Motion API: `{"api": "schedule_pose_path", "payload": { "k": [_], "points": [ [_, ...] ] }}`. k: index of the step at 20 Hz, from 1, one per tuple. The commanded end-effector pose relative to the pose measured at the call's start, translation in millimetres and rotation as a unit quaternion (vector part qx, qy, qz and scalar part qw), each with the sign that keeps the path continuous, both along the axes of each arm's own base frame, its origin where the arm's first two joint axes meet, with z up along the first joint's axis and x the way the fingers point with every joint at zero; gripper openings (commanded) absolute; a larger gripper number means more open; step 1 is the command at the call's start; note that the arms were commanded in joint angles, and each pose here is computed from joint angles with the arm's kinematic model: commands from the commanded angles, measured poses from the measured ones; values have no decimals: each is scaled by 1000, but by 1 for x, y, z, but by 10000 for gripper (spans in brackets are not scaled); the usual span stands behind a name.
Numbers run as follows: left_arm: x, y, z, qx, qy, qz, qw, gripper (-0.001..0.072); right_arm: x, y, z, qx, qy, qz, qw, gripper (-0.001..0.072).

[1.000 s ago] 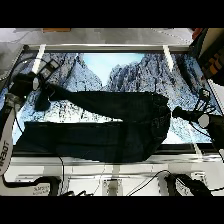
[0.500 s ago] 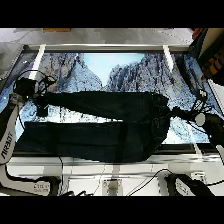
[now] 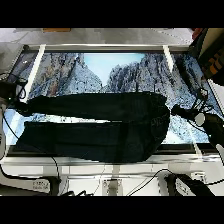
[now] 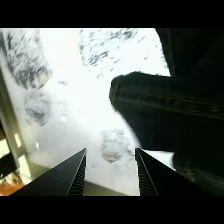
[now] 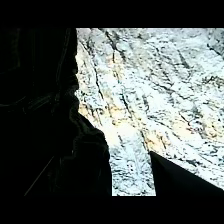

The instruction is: Fold the clothes and pants, and hang the long-sleeved shirts on hangers.

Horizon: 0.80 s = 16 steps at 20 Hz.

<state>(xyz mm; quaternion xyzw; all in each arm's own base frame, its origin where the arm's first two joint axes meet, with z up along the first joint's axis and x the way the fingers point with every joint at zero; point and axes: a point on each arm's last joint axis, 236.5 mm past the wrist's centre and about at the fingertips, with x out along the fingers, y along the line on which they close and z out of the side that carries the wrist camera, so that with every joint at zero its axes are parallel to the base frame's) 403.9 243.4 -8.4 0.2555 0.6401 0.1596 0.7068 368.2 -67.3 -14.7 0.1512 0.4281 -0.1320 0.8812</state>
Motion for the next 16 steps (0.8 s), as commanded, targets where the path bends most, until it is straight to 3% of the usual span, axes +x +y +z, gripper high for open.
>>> {"api": "schedule_pose_path", "payload": {
  "k": [1,2,4,5,6,10,12,13,14,15,16],
  "points": [
    [-10,28,7,15,-19,42,999,371,15,-5,13,-17,-40,3,999,623],
    [-5,31,14,21,-41,55,997,363,21,-8,19,-28,-58,5,998,596],
    [12,36,32,26,-101,79,991,363,36,-12,36,-44,-104,9,994,312],
    [21,38,42,26,-130,87,987,363,43,-16,46,-49,-128,6,990,242],
    [31,39,54,26,-160,95,982,364,46,-25,51,-49,-141,-6,989,237],
    [44,42,78,26,-208,107,972,364,1,-93,1,35,-26,-155,987,239],
    [45,38,77,17,-211,110,971,364,-17,-80,-19,80,31,-114,990,240],
    [46,37,76,16,-212,109,971,367,-16,-53,-20,104,43,-46,993,292],
    [47,35,77,16,-212,106,971,383,-15,-19,-18,143,46,14,989,416],
    [48,32,78,15,-213,103,972,508,-17,12,-14,175,51,65,981,547],
    [50,29,79,15,-213,100,972,685,-22,41,-11,193,62,118,972,605]
  ]
}}
